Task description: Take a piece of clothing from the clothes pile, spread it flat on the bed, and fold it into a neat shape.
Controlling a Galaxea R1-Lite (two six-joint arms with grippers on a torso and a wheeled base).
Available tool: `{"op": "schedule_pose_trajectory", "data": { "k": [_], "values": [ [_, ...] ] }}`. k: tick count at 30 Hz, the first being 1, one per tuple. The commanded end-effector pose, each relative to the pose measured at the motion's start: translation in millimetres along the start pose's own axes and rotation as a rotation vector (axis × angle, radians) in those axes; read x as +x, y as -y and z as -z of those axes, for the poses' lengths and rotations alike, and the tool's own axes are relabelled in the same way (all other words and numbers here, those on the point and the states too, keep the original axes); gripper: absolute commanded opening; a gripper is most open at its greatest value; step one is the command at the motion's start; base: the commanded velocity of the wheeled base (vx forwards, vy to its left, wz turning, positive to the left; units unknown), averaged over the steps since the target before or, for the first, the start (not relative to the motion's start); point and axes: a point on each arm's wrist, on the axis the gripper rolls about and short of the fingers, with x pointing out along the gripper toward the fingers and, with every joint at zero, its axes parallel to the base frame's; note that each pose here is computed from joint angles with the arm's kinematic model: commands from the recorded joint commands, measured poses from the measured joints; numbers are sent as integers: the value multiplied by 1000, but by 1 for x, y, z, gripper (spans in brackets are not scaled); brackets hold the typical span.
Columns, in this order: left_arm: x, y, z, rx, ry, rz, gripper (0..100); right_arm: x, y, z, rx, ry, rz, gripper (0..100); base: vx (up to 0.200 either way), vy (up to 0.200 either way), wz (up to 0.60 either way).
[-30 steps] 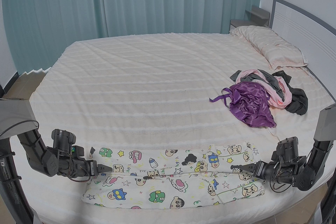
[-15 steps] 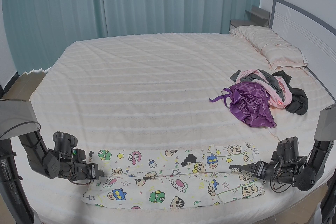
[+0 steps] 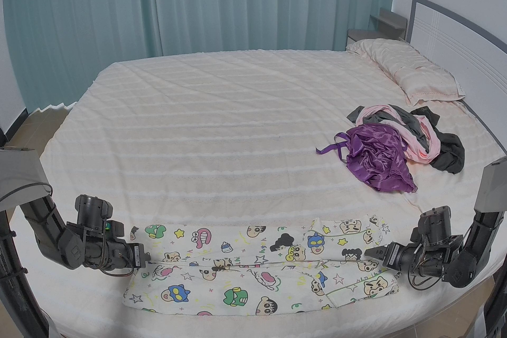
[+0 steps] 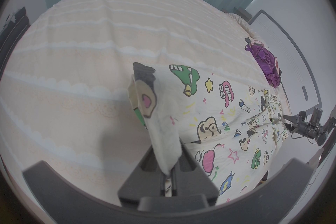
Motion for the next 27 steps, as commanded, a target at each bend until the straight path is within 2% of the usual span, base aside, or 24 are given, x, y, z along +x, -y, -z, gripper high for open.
{"op": "schedule_pose_trajectory", "data": {
  "k": [1,7,18,27],
  "values": [
    [-9,2,-5,10,50,-42,0,-1,0,0,1,2,-2,100,0,0,0],
    [-16,1,-5,49,57,-72,0,-1,0,0,1,2,-2,100,0,0,0],
    [-17,0,-6,42,51,-75,0,-2,0,0,1,3,-2,100,0,0,0],
    [-28,-12,-12,11,90,-103,0,-1,0,0,1,2,-2,100,0,0,0]
  ]
}}
